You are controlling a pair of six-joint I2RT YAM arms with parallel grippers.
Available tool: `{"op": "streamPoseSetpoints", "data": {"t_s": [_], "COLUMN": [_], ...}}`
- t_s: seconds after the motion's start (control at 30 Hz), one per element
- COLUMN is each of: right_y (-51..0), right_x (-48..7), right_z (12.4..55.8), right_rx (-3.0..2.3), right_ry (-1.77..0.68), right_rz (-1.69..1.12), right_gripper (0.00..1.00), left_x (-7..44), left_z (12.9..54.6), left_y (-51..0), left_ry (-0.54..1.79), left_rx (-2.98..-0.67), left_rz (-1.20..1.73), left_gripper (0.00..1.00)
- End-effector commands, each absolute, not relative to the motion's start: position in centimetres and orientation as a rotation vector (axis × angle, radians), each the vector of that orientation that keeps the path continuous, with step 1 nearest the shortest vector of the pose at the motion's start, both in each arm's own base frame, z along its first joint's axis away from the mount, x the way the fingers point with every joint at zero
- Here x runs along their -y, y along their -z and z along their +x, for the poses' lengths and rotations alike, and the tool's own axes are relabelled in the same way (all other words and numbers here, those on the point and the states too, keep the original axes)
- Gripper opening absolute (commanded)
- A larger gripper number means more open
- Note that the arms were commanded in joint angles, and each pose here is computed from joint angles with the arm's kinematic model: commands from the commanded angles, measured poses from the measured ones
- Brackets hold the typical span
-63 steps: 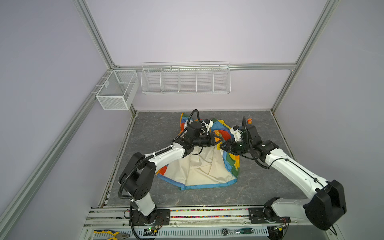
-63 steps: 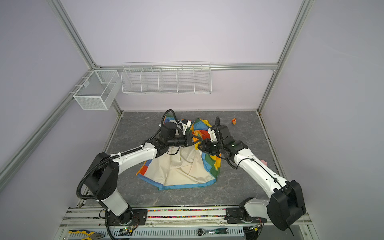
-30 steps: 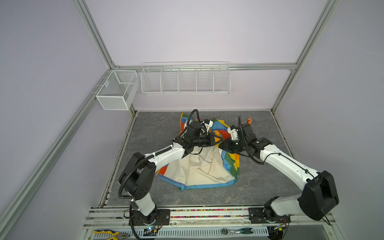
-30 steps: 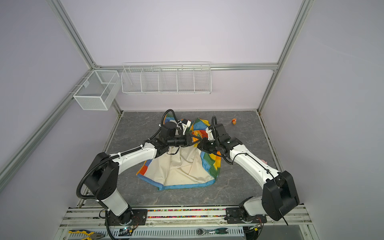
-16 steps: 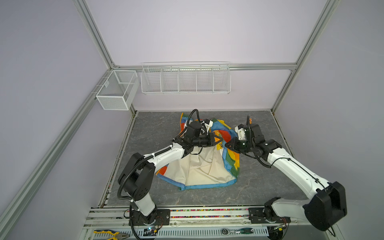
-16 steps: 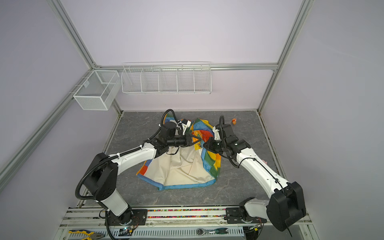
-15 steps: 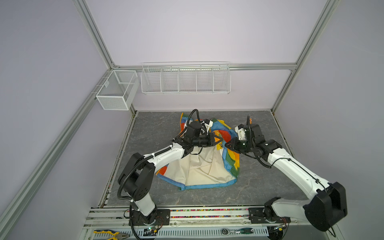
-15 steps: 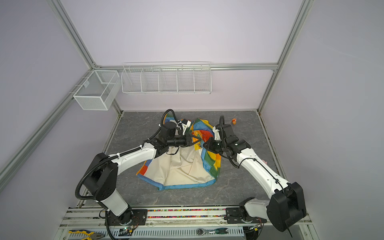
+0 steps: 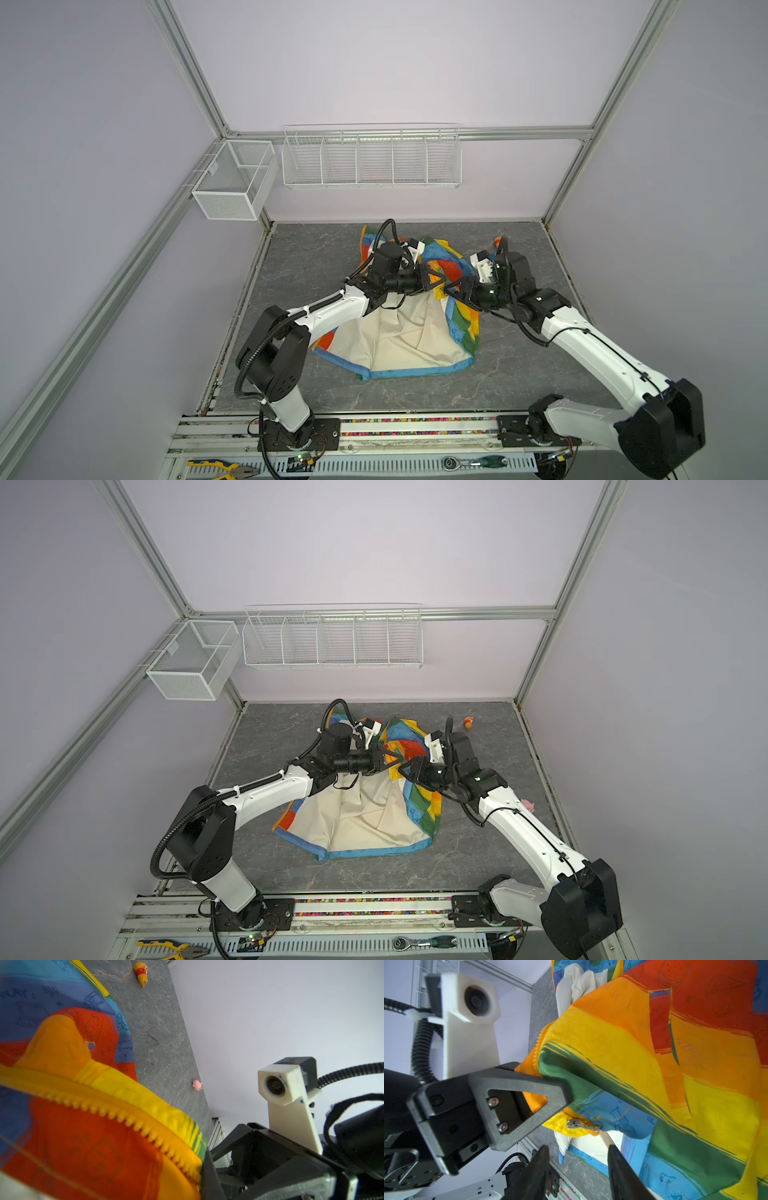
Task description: Zip up the jacket
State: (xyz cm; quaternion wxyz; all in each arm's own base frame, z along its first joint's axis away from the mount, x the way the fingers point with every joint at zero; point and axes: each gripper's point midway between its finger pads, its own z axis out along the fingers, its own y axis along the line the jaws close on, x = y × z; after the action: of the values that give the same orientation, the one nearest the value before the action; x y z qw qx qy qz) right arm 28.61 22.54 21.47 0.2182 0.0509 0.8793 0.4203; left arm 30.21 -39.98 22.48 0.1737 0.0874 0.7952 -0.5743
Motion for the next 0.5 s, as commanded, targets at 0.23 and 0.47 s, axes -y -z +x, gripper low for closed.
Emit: {"op": "streamPoseSetpoints", "data": {"t_s": [0.23,0.47], "right_y": [-22.64,-23.37], "right_x": [-23.07,-23.29], "right_z": [28.52,28.78], "right_rx": [-2.386,-2.356], "right_ry": [-1.233,-1.262], "right_rz": [0.147,0.139], "right_gripper": [0.49,0.49], "left_x": [39.94,39.74], "left_z": [30.75,30.35], "left_y": [-25.58,-25.72], "left_ry": [1.977,1.959], "left_rx": [-2.134,-2.159], "left_rz": [0.060,0.073], "left_gripper": [0.00,0.00]}}
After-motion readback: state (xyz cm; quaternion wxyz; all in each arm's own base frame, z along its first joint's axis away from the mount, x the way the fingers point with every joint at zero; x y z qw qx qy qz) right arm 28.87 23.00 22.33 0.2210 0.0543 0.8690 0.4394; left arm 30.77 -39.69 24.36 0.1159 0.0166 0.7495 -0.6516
